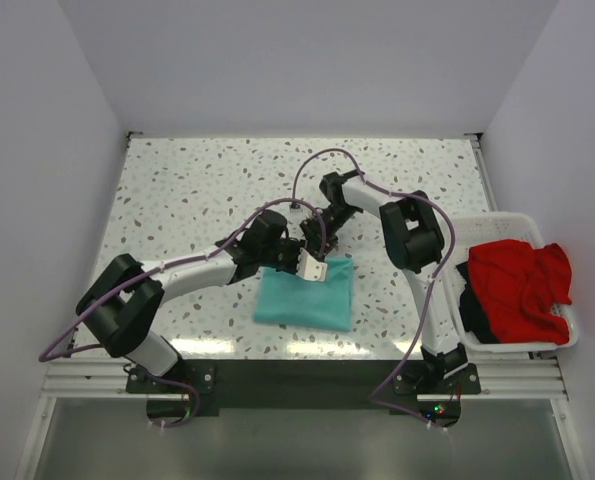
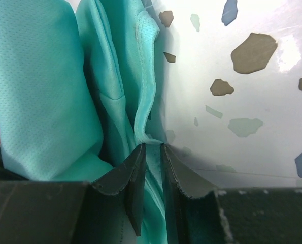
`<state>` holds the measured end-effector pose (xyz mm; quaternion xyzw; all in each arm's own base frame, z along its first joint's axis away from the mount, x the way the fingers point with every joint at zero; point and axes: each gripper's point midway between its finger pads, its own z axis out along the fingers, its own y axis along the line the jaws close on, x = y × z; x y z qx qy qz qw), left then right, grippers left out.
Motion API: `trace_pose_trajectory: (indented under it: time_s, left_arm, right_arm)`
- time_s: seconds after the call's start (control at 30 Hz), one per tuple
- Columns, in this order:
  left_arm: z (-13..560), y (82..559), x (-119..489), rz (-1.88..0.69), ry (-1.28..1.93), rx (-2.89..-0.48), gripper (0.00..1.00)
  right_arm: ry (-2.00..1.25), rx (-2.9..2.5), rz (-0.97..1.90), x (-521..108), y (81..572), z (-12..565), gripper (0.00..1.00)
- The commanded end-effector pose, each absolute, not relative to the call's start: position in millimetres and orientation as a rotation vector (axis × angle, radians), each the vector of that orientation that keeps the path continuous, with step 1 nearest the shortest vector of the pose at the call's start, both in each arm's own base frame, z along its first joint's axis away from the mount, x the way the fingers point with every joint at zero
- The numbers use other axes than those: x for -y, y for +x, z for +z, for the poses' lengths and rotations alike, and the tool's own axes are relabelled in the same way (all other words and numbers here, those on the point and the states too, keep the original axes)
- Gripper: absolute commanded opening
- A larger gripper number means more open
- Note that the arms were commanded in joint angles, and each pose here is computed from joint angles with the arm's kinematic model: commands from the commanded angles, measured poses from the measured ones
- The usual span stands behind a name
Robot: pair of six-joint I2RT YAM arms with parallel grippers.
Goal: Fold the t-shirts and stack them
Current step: Fold the tshirt
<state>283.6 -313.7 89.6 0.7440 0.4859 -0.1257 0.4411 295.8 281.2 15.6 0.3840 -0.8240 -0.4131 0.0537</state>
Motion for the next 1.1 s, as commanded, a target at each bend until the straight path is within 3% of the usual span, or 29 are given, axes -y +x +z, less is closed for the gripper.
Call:
trace_pose_trajectory:
  time_s: [0.0,0.43,0.47,0.5,0.53,0.57,0.67,0.8,0.93,1.07]
  left_arm:
    - [114.1,297.2,328.6,-0.256,1.801,-1.078,0.00]
    - [80.6,315.6,325.4,-0.164,1.808,-1.105,0.00]
    - [80.2,318.1,324.1,-0.156,1.802,-1.115,0.01]
    - [82.4,320.0,323.3,-0.152,1.789,-1.128,0.15]
    - [84.8,320.7,322.7,-0.152,1.780,-1.132,0.15]
    - [87.1,320.9,321.7,-0.151,1.774,-1.135,0.28]
    - [113.1,318.3,322.9,-0.176,1.713,-1.139,0.39]
    - [143.7,293.8,326.0,-0.346,1.691,-1.181,0.40]
    - [132.2,241.8,304.6,-0.583,1.787,-1.316,0.40]
    - [125.3,217.8,282.8,-0.708,1.762,-1.436,0.41]
  right_arm:
    - [1.236,2.502,-1.164,-273.9,297.9,-14.0,0.24]
    - [1.233,2.489,-1.173,-272.6,293.4,-12.5,0.23]
    - [1.237,2.492,-1.172,-273.3,293.8,-11.2,0.24]
    - [1.241,2.495,-1.163,-272.6,294.3,-10.3,0.25]
    - [1.246,2.499,-1.161,-272.5,295.1,-8.6,0.27]
    - [1.257,2.507,-1.158,-272.9,297.3,-6.5,0.27]
    - [1.288,2.537,-1.150,-275.1,305.2,5.2,0.32]
    - [1.366,2.588,-1.117,-276.9,321.3,28.9,0.35]
    - [1.466,2.639,-1.052,-275.5,338.2,52.8,0.42]
    - [1.583,2.690,-0.996,-274.2,355.5,88.2,0.54]
